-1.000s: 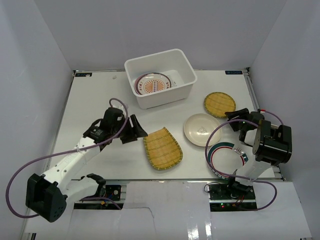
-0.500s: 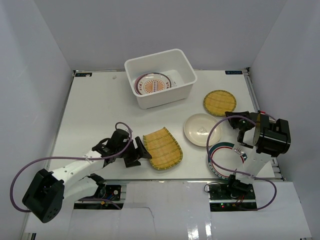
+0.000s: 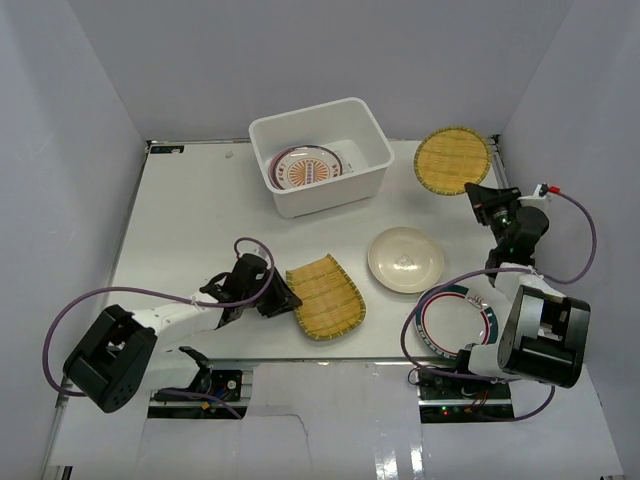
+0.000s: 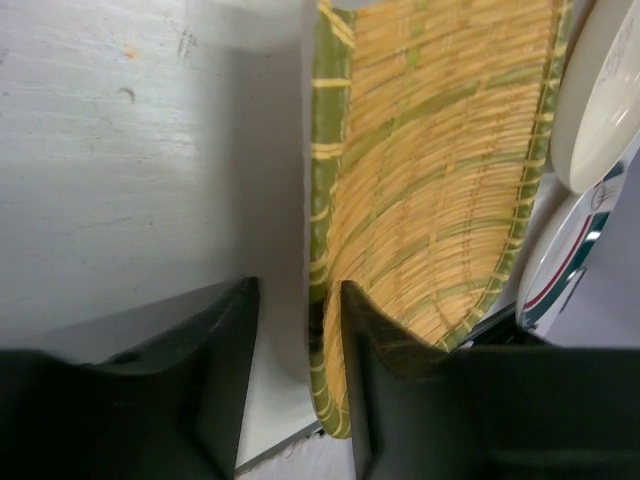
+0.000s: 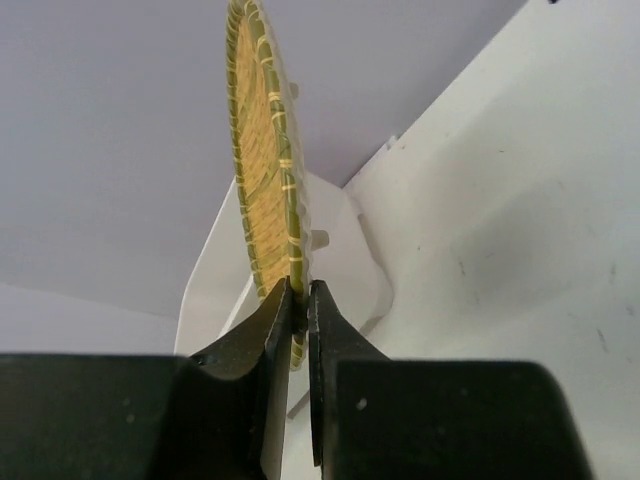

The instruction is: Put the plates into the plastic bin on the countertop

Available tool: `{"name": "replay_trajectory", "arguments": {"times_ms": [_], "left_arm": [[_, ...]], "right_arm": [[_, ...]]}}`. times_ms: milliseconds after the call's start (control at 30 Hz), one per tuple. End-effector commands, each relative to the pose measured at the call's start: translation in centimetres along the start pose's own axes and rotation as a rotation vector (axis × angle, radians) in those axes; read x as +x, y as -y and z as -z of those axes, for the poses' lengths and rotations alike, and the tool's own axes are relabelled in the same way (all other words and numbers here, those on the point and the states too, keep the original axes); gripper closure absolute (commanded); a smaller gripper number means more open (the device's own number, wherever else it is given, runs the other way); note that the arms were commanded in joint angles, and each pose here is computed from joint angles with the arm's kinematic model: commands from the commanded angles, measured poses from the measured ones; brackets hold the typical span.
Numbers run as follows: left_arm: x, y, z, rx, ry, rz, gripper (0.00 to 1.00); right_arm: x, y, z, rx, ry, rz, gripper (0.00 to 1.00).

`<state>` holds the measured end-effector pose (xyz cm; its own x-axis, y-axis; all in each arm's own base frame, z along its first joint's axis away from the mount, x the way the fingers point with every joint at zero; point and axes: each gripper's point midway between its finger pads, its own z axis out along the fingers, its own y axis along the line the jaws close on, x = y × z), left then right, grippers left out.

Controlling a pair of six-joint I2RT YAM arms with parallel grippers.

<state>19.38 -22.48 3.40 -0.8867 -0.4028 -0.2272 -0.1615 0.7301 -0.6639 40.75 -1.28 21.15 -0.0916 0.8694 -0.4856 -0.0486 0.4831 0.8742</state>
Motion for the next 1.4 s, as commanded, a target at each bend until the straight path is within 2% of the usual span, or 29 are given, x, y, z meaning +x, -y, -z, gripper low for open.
{"name": "replay_trajectory", "arguments": {"times_ms": [0, 67, 100, 133, 233, 333, 400, 433, 467, 500, 533, 633, 733, 800, 867, 900, 933, 967, 1000, 1067, 1200, 1233, 1267, 1300, 1333, 1367], "left_arm": [[-0.7, -0.1, -0.5, 0.013, 0.051, -0.019, 0.68], [-0.7, -0.4, -0.5, 0.007, 0.056, -0.023, 0.82], [-0.8, -0.2, -0.4, 0.014, 0.062, -0.026, 0.94], [-0.8, -0.2, -0.3, 0.015, 0.065, -0.032, 1.0], [-0.9, 0.1, 0.3, 0.034, 0.075, -0.04, 1.0], [-0.8, 1.0, 1.1, 0.072, 0.075, -0.056, 1.0], [-0.7, 1.5, 1.8, 0.084, 0.064, -0.069, 1.0], [-1.0, 2.3, 2.5, 0.111, 0.081, -0.08, 1.0], [-1.3, 2.8, 2.9, 0.121, 0.093, -0.096, 1.0], [-1.4, 2.8, 3.3, 0.108, 0.097, -0.1, 1.0], [-2.1, 4.0, 4.1, 0.129, 0.118, -0.111, 1.0], [-4.1, 6.6, 6.4, 0.164, 0.196, -0.152, 1.0], [-6.3, 9.5, 8.6, 0.198, 0.276, -0.192, 1.0], [-7.5, 10.9, 9.6, 0.208, 0.319, -0.215, 1.0], [-9.7, 13.4, 11.2, 0.228, 0.397, -0.252, 1.0], [-10.3, 13.9, 11.2, 0.223, 0.401, -0.262, 1.0], [-12.1, 15.5, 12.5, 0.231, 0.471, -0.276, 1.0], [-12.8, 16.3, 12.9, 0.235, 0.492, -0.284, 1.0], [-13.6, 16.9, 12.9, 0.226, 0.509, -0.289, 1.0], [-15.7, 19.1, 14.5, 0.24, 0.577, -0.311, 1.0], [-19.3, 21.6, 15.5, 0.235, 0.665, -0.321, 1.0], [-20.1, 21.7, 14.7, 0.214, 0.668, -0.323, 1.0], [-21.0, 21.8, 14.6, 0.199, 0.692, -0.323, 1.0], [-22.3, 22.6, 15.2, 0.205, 0.718, -0.314, 1.0], [-23.2, 22.4, 14.0, 0.186, 0.708, -0.309, 1.0], [-23.9, 22.7, 13.8, 0.19, 0.711, -0.305, 1.0]], "right_arm": [[0.2, -8.1, -2.0, -0.166, -0.063, 0.144, 0.92], [2.6, -11.2, -3.3, -0.221, -0.119, 0.212, 0.92], [2.8, -12.7, -4.7, -0.227, -0.135, 0.229, 0.92], [4.7, -14.4, -5.4, -0.251, -0.173, 0.242, 0.92], [7.1, -16.9, -9.0, -0.266, -0.225, 0.27, 0.92], [11.7, -19.3, -12.3, -0.294, -0.307, 0.285, 0.92], [15.0, -17.9, -14.8, -0.264, -0.375, 0.301, 0.92], [16.0, -20.3, -15.5, -0.295, -0.39, 0.31, 0.92], [17.1, -20.4, -16.2, -0.292, -0.41, 0.319, 0.92], [19.3, -18.6, -17.5, -0.26, -0.45, 0.327, 0.92], [20.2, -20.3, -17.9, -0.278, -0.465, 0.346, 0.92], [23.7, -19.1, -19.0, -0.256, -0.525, 0.36, 0.92], [25.3, -18.7, -19.3, -0.247, -0.551, 0.367, 0.92], [25.9, -18.5, -19.7, -0.233, -0.57, 0.376, 0.87], [26.1, -18.9, -19.8, -0.219, -0.577, 0.39, 0.75], [25.8, -19.2, -19.9, -0.219, -0.568, 0.399, 0.59], [25.5, -19.7, -19.9, -0.221, -0.556, 0.411, 0.47], [24.9, -20.5, -19.8, -0.23, -0.545, 0.417, 0.46], [24.2, -21.0, -19.8, -0.23, -0.527, 0.428, 0.37], [22.1, -23.1, -19.2, -0.261, -0.482, 0.45, 0.29], [17.1, -24.9, -17.5, -0.261, -0.392, 0.486, 0.28], [16.0, -23.0, -17.4, -0.215, -0.379, 0.497, 0.3], [13.5, -24.1, -16.2, -0.217, -0.328, 0.503, 0.34], [10.9, -22.8, -16.2, -0.164, -0.27, 0.507, 0.35], [10.5, -20.1, -15.8, -0.113, -0.271, 0.505, 0.37], [8.2, -20.9, -14.6, -0.121, -0.226, 0.498, 0.4]]}}
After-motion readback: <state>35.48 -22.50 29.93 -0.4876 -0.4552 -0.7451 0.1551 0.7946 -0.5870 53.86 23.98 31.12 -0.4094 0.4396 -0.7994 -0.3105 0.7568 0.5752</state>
